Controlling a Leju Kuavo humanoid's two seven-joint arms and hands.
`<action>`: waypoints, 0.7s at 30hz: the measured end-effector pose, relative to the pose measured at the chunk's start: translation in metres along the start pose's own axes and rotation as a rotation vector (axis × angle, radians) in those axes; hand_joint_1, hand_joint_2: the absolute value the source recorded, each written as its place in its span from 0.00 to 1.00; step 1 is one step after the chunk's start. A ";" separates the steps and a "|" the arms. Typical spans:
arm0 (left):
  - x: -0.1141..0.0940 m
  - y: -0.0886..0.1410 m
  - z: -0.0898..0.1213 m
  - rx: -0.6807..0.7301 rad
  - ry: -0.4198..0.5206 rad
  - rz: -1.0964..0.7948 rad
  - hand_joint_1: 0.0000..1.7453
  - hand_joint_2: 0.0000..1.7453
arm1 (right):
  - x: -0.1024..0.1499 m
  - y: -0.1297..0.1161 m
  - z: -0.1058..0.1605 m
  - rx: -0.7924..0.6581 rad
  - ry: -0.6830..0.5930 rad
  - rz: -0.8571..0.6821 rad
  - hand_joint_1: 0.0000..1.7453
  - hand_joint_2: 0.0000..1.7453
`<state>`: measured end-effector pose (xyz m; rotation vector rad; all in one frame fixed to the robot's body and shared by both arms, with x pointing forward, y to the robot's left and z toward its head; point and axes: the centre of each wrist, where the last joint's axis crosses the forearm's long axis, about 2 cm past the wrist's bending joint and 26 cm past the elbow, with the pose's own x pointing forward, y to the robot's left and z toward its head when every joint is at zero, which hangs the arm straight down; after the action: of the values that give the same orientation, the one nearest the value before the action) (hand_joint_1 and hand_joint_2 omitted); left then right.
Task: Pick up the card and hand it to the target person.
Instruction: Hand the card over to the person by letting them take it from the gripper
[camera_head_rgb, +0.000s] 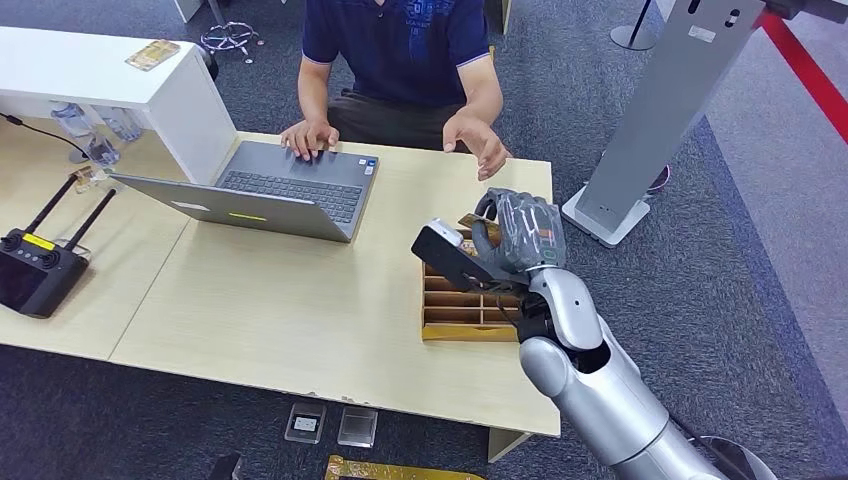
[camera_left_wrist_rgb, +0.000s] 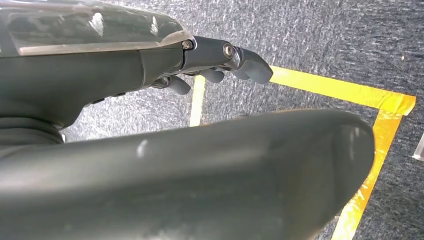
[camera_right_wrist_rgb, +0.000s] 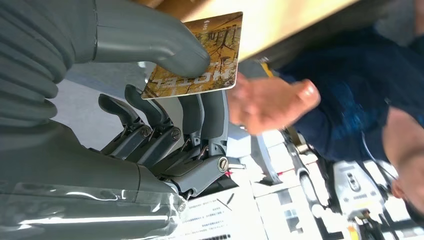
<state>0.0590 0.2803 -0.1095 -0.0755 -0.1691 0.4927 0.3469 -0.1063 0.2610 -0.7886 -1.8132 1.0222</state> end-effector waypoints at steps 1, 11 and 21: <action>0.000 0.000 0.000 0.000 -0.001 -0.005 0.00 0.00 | 0.001 -0.005 -0.004 -0.013 -0.009 -0.005 0.97 1.00; 0.005 0.002 0.000 -0.006 -0.007 -0.037 0.00 0.00 | -0.007 -0.008 -0.052 -0.055 -0.056 0.004 0.97 1.00; 0.006 0.004 0.000 -0.002 -0.008 -0.044 0.00 0.00 | -0.016 0.025 -0.066 0.029 -0.009 0.053 0.97 1.00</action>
<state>0.0617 0.2869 -0.1092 -0.0714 -0.1787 0.4488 0.4159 -0.0869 0.2512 -0.8193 -1.7891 1.0858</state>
